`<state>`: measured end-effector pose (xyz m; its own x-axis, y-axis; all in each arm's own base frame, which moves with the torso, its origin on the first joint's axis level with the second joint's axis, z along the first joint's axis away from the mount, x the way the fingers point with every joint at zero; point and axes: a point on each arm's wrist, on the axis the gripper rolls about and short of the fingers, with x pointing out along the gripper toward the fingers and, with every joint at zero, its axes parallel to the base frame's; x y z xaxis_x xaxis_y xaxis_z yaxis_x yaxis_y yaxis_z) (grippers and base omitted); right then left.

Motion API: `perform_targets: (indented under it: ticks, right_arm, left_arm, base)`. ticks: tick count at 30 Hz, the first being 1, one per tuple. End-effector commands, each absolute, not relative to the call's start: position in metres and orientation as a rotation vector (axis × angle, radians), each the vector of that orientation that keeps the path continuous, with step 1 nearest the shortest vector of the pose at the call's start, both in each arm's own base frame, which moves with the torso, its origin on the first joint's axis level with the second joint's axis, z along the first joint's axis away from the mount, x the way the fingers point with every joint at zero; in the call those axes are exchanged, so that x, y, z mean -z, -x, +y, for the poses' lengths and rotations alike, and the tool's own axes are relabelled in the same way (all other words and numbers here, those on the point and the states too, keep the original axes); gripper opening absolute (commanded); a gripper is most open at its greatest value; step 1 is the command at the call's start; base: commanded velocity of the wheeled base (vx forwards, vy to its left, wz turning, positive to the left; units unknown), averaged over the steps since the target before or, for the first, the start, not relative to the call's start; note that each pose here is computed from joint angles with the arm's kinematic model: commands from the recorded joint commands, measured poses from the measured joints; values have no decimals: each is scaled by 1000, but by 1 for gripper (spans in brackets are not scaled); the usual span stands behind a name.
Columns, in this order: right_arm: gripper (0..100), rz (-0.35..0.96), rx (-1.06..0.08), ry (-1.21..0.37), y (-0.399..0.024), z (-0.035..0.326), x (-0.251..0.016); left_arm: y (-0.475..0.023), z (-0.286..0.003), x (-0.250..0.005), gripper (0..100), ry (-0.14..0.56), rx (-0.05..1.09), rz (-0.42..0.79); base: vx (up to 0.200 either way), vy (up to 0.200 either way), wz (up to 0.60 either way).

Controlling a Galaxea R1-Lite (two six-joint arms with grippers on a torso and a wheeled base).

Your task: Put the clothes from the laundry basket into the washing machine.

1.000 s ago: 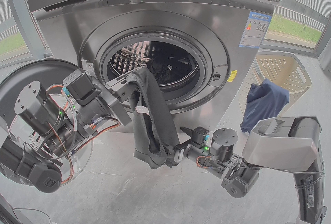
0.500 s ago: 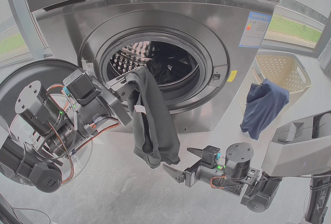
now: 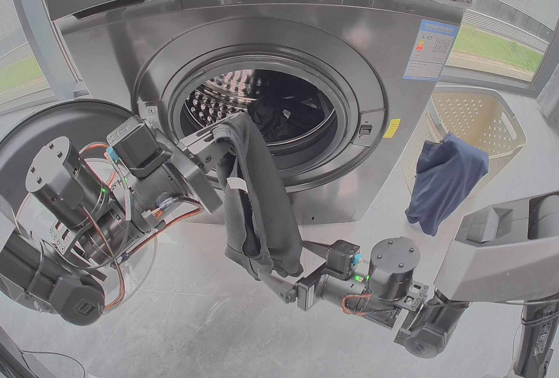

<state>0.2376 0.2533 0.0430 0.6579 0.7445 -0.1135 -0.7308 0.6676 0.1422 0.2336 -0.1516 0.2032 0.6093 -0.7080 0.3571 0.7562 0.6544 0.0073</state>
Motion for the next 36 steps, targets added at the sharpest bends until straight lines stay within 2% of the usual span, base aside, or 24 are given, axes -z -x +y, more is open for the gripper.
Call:
perform_targets:
  ticks: [1,5,12,23,29,30,36]
  right_arm:
    - [100,150,-766,-95,-269,248,-31]
    - [100,128,-714,-104,-293,243,-24]
    - [100,78,-716,-119,-306,252,-27]
    - [100,15,-731,-124,-331,273,-9]
    - [100,-19,-730,-135,-338,278,-12]
    - [0,-26,-730,-139,-339,279,-14]
    - [0,-39,-727,-150,-337,277,-23]
  left_arm:
    - [-231,-152,-205,0,153,855,-353]
    - [-231,-152,-206,0,153,855,-355]
    - [-230,-151,-206,0,152,858,-358]
    - [-228,-154,-206,0,152,874,-357]
    - [-227,-154,-207,0,153,876,-361]
    - [-226,-153,-209,0,159,875,-365]
    - [-228,-149,-210,0,186,860,-356]
  base:
    - [0,0,0]
    - [0,0,0]
    - [0,0,0]
    - [0,0,0]
    - [0,0,0]
    - [0,0,0]
    - [0,0,0]
